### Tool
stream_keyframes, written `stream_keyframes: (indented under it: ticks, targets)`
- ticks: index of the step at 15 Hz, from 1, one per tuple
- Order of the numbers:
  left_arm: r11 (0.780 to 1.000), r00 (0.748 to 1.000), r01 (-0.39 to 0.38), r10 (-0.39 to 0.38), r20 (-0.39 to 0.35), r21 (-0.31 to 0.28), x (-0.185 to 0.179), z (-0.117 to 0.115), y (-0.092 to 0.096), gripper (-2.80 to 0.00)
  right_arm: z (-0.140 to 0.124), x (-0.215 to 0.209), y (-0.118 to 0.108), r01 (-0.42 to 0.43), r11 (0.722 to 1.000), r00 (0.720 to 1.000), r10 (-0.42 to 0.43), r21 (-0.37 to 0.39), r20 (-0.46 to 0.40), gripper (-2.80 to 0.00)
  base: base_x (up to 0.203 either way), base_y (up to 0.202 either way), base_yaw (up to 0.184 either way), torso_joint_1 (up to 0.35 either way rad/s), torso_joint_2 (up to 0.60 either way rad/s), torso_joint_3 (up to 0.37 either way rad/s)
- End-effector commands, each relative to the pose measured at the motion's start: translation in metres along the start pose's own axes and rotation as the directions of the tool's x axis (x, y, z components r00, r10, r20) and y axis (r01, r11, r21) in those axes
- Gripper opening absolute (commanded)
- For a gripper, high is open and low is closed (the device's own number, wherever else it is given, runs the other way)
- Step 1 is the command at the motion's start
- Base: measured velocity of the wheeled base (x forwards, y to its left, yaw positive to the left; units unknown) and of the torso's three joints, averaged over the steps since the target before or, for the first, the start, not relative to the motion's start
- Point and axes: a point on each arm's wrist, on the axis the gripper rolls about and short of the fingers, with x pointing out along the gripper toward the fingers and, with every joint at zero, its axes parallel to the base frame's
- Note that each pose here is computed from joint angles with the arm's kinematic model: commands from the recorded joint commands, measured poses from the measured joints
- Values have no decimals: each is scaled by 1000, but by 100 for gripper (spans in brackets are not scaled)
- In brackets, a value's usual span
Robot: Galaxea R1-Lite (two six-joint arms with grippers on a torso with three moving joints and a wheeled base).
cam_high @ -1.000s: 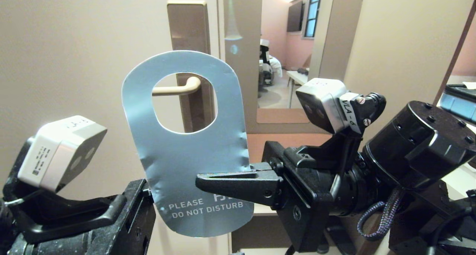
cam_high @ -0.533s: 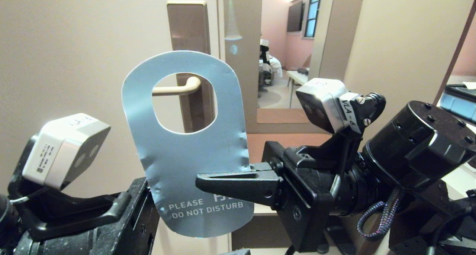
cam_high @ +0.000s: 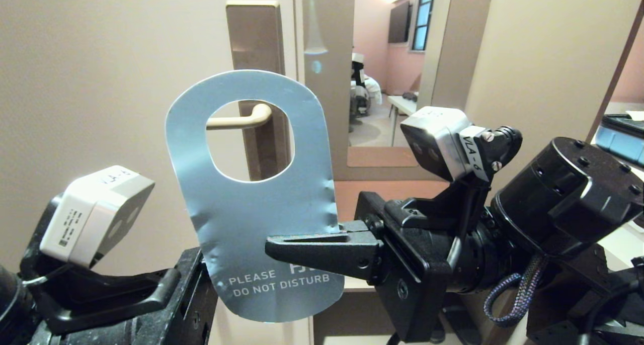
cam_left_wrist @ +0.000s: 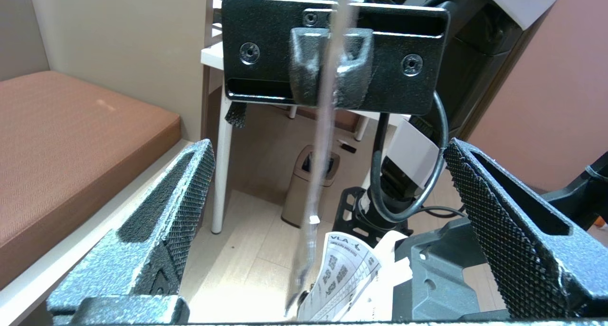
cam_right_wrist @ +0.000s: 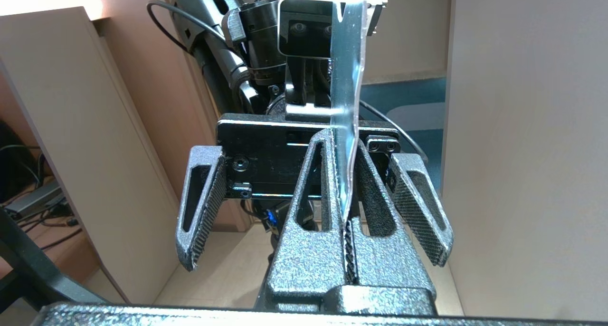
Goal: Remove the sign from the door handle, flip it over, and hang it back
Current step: Hand it to the other hand
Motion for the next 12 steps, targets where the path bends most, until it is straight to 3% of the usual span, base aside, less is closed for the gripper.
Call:
stream_keyframes:
  ticks: [1,12]
  targets:
    - [1000,1000,3,-3,1,-1,1,0,0,-280,1,0,1,-8,1000,1000,8,-3,2,-280,0,0,0,0,0,0]
    - [1000,1000,6,-6,3,-23,1,2,0,-280,0,-1,1,-9,1000,1000,9,-2,-1,-280,0,0,0,0,0,0]
